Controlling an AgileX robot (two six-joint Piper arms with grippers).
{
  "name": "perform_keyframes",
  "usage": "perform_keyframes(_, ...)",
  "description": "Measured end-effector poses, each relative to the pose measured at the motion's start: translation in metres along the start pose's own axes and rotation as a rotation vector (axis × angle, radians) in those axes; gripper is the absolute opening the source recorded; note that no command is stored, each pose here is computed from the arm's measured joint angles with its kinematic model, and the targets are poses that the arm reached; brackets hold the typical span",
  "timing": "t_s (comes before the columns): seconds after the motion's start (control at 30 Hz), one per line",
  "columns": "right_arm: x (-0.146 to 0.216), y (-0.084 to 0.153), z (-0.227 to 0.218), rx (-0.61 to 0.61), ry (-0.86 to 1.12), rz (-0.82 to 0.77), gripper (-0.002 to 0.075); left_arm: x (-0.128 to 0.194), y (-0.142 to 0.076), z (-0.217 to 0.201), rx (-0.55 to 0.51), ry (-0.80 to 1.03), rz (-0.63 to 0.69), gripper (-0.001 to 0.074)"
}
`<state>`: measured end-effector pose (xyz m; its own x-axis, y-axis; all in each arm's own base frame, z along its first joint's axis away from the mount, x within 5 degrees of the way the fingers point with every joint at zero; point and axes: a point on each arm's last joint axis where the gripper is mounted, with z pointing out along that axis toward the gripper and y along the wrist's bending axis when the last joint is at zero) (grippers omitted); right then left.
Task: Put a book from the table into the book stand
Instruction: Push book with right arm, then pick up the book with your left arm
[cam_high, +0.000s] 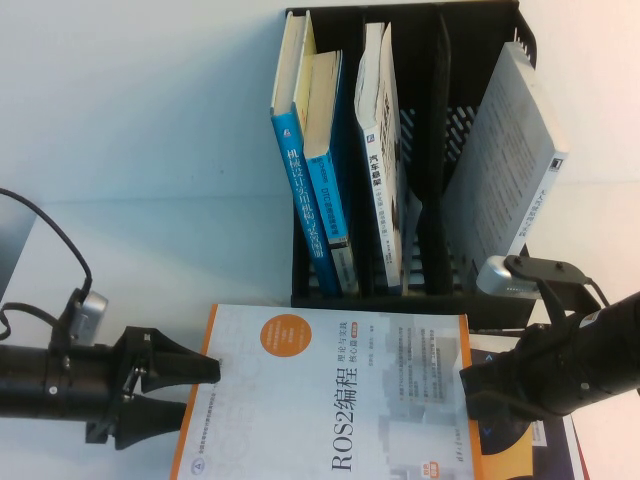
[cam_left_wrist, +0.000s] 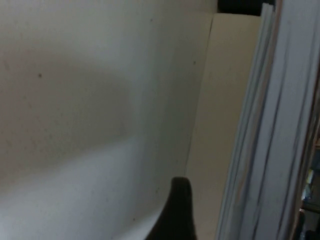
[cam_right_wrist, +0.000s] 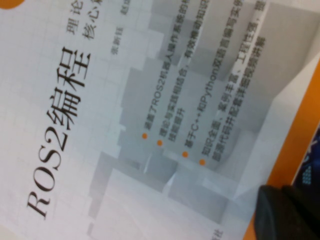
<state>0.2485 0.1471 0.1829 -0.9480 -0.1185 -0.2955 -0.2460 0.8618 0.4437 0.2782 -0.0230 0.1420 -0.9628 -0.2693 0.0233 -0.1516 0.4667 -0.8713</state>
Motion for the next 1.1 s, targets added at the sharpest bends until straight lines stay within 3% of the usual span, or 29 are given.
perform_keyframes(0.23, 0.000, 0.000, 0.000, 0.000, 0.000, -0.007, -0.0003, -0.004, 0.011, 0.016, 0.078, 0.023, -0.035, 0.0613)
perform_keyframes(0.5, 0.000, 0.000, 0.000, -0.001, 0.002, -0.007, -0.0003, 0.007, -0.003, 0.048, 0.067, 0.143, 0.047, 0.0600)
perform_keyframes(0.6, 0.001, 0.000, 0.000, -0.002, 0.006, -0.007, -0.0003, 0.009, -0.001, 0.051, 0.034, 0.152, 0.062, 0.0515)
perform_keyframes(0.83, 0.001, 0.000, -0.001, 0.001, 0.008, -0.020, -0.0003, 0.008, -0.004, 0.045, 0.092, 0.170, 0.080, 0.0120)
perform_keyframes(1.1, 0.003, 0.011, -0.027, -0.021, -0.031, -0.082, -0.0003, 0.007, -0.011, 0.032, 0.116, 0.145, 0.099, 0.0108)
